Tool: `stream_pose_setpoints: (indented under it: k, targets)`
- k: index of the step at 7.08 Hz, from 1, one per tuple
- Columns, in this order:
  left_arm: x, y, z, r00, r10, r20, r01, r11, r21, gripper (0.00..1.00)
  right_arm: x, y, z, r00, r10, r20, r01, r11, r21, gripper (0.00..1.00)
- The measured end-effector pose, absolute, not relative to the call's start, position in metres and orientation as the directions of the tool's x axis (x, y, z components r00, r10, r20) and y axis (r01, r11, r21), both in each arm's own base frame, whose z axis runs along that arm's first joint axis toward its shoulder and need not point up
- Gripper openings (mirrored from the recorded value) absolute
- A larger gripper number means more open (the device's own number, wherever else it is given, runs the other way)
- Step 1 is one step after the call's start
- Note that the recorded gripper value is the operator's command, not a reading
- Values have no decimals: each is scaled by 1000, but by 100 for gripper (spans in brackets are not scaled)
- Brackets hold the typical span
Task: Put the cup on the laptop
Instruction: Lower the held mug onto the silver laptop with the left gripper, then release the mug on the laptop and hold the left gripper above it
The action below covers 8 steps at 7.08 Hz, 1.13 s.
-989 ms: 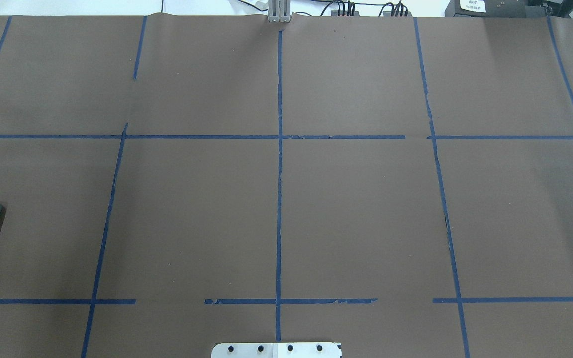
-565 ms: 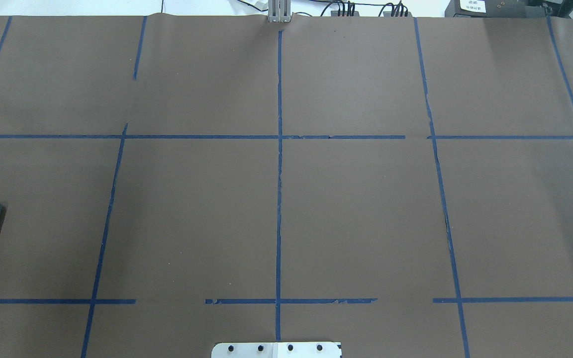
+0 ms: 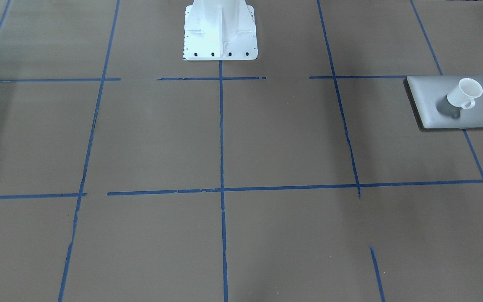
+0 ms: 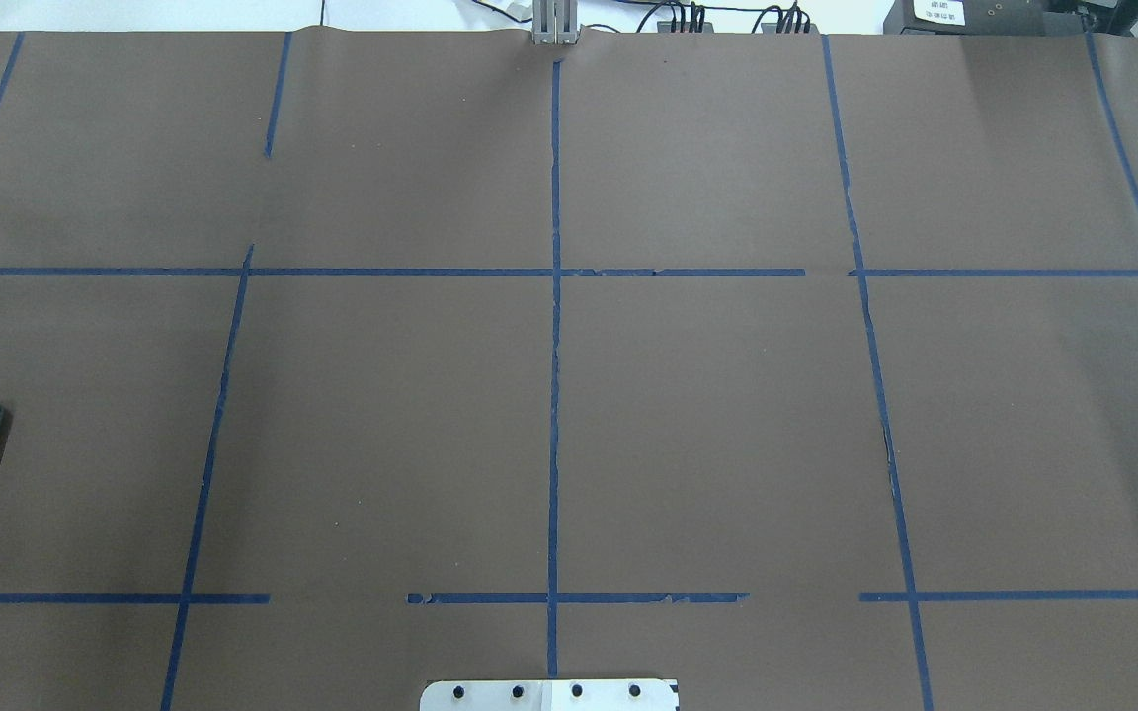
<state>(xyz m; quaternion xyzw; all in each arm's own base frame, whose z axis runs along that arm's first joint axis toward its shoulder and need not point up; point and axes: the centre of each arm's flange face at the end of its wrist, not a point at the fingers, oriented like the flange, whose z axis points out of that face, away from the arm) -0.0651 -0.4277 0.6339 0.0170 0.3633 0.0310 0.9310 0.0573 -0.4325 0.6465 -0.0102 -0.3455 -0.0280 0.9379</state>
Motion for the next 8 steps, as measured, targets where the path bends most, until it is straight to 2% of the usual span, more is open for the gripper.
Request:
stream_pose_setpoints:
  k: [3, 8]
  targets:
    - [-65, -410, 645, 723, 37, -690, -35, 999, 16, 100, 57, -433, 646, 760, -46, 648, 60, 998, 1, 100]
    - [-67, -415, 645, 726, 31, -687, -29, 999, 15, 100, 57, -432, 647, 760, -45, 648, 60, 998, -1, 100]
